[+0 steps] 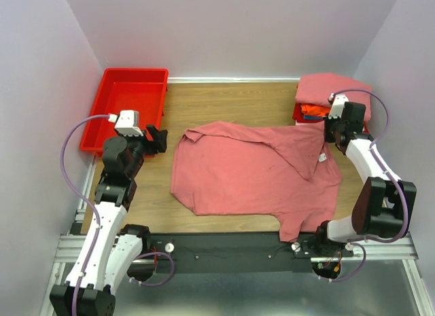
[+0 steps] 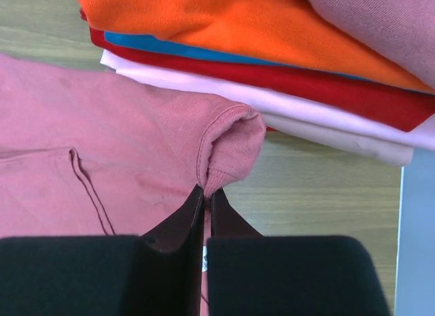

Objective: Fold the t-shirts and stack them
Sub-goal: Fold the tshirt

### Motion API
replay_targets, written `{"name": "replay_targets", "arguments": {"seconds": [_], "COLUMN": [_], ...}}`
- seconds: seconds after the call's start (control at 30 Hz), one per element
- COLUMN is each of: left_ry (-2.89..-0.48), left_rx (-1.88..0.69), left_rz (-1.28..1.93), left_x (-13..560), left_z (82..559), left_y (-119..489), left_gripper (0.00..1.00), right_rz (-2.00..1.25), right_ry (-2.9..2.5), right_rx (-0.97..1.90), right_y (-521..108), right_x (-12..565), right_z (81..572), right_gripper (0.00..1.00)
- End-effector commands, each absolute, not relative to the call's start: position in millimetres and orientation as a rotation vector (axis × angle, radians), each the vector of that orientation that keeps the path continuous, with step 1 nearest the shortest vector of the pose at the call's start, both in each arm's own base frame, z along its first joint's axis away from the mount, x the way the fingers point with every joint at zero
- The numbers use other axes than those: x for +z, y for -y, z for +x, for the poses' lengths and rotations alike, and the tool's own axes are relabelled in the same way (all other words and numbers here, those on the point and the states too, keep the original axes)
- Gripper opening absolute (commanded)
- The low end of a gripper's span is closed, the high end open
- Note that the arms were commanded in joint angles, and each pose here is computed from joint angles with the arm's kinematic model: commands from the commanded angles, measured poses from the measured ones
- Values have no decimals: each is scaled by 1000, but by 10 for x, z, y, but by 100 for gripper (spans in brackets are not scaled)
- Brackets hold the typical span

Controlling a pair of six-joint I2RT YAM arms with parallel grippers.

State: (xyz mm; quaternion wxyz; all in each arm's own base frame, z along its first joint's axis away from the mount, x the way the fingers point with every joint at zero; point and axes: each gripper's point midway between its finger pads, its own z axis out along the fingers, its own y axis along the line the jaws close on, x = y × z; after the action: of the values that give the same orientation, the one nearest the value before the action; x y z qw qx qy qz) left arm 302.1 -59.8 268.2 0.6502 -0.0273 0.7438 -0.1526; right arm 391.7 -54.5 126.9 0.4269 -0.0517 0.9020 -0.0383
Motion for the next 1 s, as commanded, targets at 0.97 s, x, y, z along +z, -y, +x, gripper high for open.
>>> {"name": "replay_targets", "arguments": {"seconds": [0.97], "left_ry": [-2404], "left_rx": [44], "left_rz": [330], "left_x": [825], "left_z": [4318], "left_y": [1319], "left_gripper": [57], "right_rz": [-95], "right_ry": [-2298], "right_rx": [-39], "right_y": [508], "right_x": [1129], "right_z": [3870], "right_gripper": [10]}}
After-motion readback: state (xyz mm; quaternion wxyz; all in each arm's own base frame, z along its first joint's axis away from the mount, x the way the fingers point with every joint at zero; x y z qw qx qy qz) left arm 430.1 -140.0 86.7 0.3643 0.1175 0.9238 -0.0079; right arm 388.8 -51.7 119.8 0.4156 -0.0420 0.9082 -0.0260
